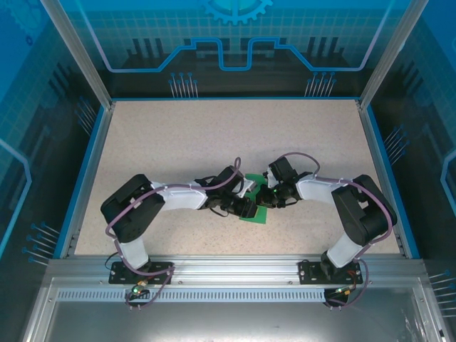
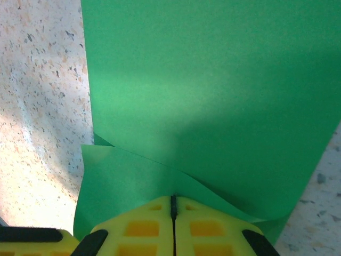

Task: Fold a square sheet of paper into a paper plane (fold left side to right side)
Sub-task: Fold the triangle a second time at the center of the table.

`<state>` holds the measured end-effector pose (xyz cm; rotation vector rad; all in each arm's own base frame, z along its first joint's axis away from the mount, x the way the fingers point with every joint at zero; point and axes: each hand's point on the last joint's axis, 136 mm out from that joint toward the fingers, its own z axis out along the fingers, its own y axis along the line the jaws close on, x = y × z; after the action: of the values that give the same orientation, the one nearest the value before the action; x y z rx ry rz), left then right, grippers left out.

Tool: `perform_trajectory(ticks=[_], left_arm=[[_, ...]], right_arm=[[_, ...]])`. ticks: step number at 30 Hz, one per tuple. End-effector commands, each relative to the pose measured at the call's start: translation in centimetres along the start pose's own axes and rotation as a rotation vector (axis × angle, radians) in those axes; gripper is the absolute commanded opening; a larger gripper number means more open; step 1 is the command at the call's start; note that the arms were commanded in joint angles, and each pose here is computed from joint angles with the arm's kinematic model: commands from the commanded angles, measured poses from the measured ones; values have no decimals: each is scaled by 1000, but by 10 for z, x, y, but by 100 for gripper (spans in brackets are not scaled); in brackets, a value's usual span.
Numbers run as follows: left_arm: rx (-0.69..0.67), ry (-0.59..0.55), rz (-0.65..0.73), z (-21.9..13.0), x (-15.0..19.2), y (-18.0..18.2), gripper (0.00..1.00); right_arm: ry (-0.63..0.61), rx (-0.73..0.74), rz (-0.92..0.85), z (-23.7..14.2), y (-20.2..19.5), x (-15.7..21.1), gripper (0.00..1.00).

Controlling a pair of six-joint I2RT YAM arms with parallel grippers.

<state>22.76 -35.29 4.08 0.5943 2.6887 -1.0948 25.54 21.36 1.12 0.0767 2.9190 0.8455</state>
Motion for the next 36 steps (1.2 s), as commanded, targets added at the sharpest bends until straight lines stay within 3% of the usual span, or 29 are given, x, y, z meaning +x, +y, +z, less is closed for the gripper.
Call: perform_trajectory(ticks=[1, 17, 29, 36], left_arm=[[-56, 28, -28, 5, 11, 18, 29], [-141, 43, -55, 5, 25, 41, 27], [-167, 79, -84, -5, 51, 52, 17], [-141, 46, -67, -26, 50, 39, 15]], right_arm=[[31, 69, -1, 0, -12, 9, 7], [34, 88, -10, -2, -13, 9, 7], [42, 103, -9, -3, -18, 10, 7], [42, 96, -9, -3, -16, 8, 6]])
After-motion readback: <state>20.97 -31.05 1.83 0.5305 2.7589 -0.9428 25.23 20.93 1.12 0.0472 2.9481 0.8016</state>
